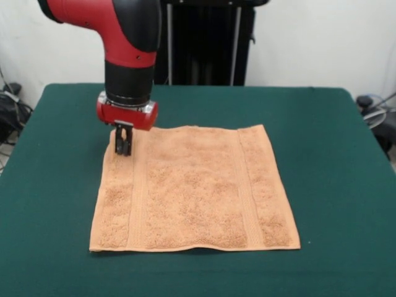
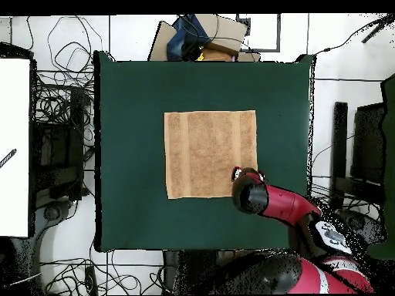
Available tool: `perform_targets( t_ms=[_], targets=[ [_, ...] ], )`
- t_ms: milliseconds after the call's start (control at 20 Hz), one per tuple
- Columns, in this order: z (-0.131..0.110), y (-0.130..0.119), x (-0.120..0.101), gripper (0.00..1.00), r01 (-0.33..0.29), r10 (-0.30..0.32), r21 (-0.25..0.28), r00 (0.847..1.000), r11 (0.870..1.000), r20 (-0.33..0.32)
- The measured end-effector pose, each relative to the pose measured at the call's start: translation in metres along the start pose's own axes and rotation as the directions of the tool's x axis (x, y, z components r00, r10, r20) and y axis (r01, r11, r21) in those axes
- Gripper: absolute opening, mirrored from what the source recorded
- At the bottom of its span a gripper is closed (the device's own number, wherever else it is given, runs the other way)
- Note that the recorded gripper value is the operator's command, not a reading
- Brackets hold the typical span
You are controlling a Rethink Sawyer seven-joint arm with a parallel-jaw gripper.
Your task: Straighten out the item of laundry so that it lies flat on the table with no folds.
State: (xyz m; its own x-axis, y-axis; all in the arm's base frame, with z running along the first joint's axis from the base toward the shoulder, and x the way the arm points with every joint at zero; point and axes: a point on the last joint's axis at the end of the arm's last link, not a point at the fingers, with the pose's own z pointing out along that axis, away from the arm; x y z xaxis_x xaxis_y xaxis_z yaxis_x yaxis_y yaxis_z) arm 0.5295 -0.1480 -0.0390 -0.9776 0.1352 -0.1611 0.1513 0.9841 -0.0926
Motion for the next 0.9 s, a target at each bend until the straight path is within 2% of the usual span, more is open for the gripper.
perform_targets(
  t_ms=[300,900],
  targets=[
    [-0.007,-0.002,0.000,0.00,-0.003,0.003,-0.001,0.999,1.000,-0.038],
    [-0.015,-0.004,-0.005,0.00,-0.001,0.001,0.001,0.998,1.000,-0.056]
  ],
)
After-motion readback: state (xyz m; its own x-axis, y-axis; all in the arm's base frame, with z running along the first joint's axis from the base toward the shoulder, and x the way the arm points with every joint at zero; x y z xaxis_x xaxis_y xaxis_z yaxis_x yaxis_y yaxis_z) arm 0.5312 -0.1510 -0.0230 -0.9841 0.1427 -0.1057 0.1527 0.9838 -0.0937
